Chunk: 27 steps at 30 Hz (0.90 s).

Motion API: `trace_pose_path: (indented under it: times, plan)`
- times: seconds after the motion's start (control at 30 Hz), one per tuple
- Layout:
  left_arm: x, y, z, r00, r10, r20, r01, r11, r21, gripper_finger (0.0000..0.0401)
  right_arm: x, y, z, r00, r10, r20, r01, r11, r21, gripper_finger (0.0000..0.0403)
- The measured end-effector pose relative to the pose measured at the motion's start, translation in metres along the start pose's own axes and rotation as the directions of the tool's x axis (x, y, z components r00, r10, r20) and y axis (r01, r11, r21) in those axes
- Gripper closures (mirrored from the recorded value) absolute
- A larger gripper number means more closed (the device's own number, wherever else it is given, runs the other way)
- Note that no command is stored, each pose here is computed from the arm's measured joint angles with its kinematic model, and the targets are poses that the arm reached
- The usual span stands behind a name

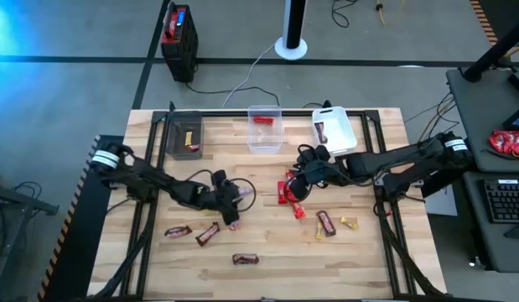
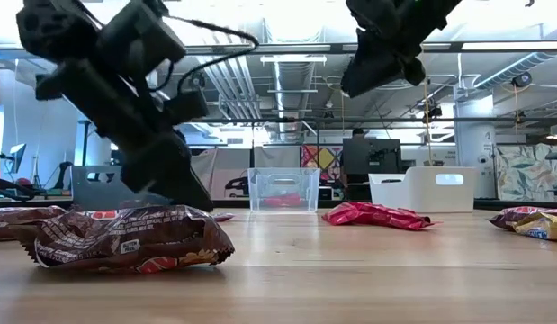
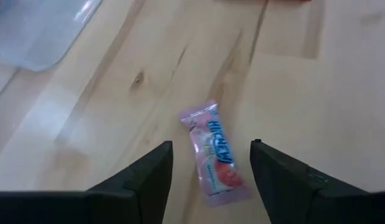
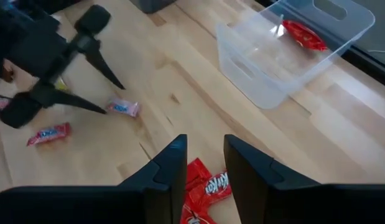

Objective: Sort candy by brand, put in halloween buckets
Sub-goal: Put the pink candy into the black bin

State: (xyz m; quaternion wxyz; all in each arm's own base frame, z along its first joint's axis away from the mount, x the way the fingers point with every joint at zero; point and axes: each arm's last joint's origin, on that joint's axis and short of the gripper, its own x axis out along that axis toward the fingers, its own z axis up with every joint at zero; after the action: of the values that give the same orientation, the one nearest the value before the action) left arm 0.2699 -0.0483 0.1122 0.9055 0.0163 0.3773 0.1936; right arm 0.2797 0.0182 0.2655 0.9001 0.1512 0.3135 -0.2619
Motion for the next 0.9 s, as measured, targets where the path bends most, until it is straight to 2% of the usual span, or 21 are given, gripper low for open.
trace_pose_path:
  times: [0.17, 0.27, 0.37, 0.6, 0.9]
  plan:
    - [0.011, 0.004, -0.004, 0.999, 0.005, -0.034, -0.006, 1.000, -0.014, 0.0208, 0.000, 0.000, 0.000, 1.000, 0.005, 0.009, -0.005, 1.000, -0.008, 0.0302]
    - [0.014, 0.003, -0.005, 0.999, -0.003, -0.039, 0.002, 1.000, -0.022, 0.0230, 0.000, 0.001, 0.001, 1.000, 0.006, 0.016, -0.006, 1.000, -0.026, 0.0307]
    - [0.014, 0.003, -0.005, 0.999, -0.011, -0.040, 0.010, 1.000, -0.022, 0.0269, 0.000, 0.001, 0.001, 1.000, 0.001, 0.020, 0.000, 1.000, -0.029, 0.0310]
    - [0.014, 0.004, -0.005, 0.999, 0.006, -0.038, -0.006, 1.000, -0.018, 0.0389, 0.000, 0.001, 0.001, 1.000, 0.001, 0.020, 0.000, 1.000, -0.028, 0.0308]
    - [0.005, 0.005, 0.002, 0.999, -0.048, -0.016, 0.048, 0.999, -0.006, 0.0399, 0.002, 0.000, -0.003, 1.000, -0.003, 0.009, 0.003, 1.000, 0.009, 0.0301]
